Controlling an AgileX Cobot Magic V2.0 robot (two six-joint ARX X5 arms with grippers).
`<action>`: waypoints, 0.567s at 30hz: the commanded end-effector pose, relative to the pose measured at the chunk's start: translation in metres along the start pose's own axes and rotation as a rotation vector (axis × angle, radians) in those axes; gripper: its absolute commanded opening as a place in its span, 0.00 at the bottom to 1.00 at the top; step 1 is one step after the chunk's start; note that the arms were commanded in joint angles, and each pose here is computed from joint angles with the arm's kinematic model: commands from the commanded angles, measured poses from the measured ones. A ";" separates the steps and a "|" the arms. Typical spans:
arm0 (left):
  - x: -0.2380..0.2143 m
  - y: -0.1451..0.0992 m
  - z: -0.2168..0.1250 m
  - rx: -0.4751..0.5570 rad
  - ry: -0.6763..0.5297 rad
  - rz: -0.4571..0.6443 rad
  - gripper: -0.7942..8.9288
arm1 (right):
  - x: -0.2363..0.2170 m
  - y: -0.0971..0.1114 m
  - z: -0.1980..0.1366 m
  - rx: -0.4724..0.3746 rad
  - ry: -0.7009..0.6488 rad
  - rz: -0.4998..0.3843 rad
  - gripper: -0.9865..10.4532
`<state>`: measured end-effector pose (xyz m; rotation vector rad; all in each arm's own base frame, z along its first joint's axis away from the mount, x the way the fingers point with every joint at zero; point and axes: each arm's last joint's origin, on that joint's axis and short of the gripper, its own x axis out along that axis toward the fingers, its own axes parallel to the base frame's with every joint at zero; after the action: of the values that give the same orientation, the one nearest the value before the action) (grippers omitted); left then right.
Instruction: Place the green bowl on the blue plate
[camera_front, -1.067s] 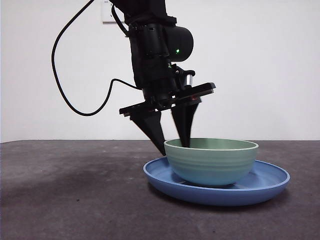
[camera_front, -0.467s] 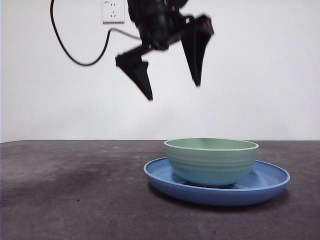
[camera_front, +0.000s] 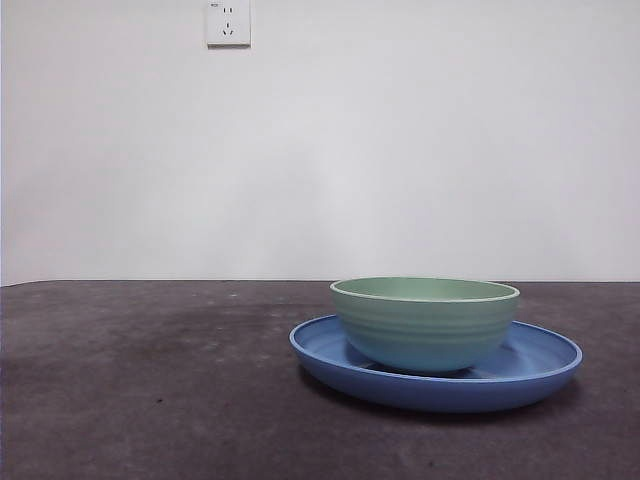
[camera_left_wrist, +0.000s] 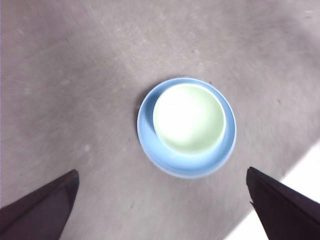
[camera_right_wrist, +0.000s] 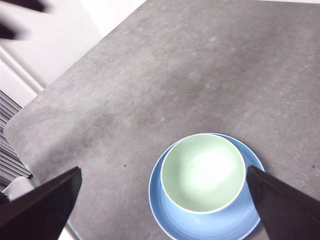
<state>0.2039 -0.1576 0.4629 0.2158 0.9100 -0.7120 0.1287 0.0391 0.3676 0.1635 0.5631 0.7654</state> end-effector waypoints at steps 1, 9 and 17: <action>-0.012 0.000 -0.029 0.092 0.023 0.001 0.69 | -0.001 0.002 0.005 -0.009 -0.018 0.004 0.59; -0.034 -0.002 -0.125 0.139 -0.175 0.008 0.69 | -0.001 0.002 0.005 -0.011 -0.021 0.004 0.59; -0.038 -0.001 -0.189 0.069 -0.311 -0.001 0.69 | -0.001 0.002 0.005 -0.010 -0.020 0.004 0.59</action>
<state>0.0680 -0.0551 0.3774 0.1877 0.5935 -0.7563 0.1290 0.0392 0.3681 0.1620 0.5566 0.7660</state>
